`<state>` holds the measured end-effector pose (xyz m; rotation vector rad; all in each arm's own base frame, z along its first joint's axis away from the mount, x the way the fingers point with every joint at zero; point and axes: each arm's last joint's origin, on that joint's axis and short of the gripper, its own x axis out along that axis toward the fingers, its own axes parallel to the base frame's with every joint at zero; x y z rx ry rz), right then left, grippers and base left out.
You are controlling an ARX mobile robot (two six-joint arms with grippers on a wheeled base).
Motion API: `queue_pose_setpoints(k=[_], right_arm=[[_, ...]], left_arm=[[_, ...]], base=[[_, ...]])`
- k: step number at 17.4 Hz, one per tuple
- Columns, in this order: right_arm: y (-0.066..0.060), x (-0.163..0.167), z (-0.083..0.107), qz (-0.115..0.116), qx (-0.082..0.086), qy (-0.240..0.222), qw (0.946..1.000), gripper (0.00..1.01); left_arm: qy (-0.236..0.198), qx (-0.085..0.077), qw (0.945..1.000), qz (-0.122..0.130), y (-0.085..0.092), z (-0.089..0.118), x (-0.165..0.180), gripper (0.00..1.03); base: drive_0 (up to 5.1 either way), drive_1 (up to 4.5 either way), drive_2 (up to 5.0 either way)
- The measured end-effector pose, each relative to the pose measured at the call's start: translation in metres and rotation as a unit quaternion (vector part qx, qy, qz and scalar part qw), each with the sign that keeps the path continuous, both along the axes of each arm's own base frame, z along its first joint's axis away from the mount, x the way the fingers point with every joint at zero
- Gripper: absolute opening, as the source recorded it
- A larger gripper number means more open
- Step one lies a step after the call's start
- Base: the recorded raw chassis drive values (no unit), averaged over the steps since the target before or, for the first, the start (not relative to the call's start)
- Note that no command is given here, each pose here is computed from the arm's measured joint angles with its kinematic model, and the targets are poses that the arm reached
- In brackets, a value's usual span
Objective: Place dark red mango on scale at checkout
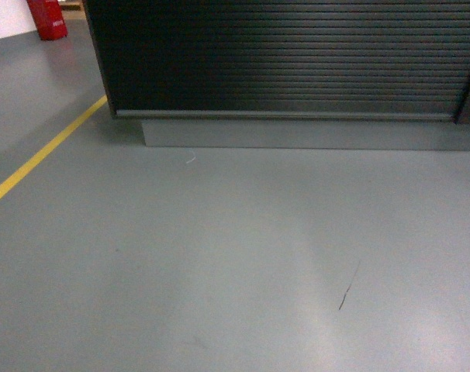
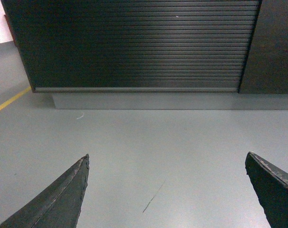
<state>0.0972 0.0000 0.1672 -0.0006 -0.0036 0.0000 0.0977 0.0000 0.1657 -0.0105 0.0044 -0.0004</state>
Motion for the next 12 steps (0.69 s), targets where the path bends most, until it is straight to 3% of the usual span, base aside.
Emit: queue_pose_setpoints(k=[12], right_arm=[[0.0,0.0,0.0002,0.0,0.0,-0.001,1.0,0.98]], left_arm=[[0.0,0.0,1.0,0.0,0.0,-0.0001,0.0,0.98]], base=[[0.0,4.3,-4.2]])
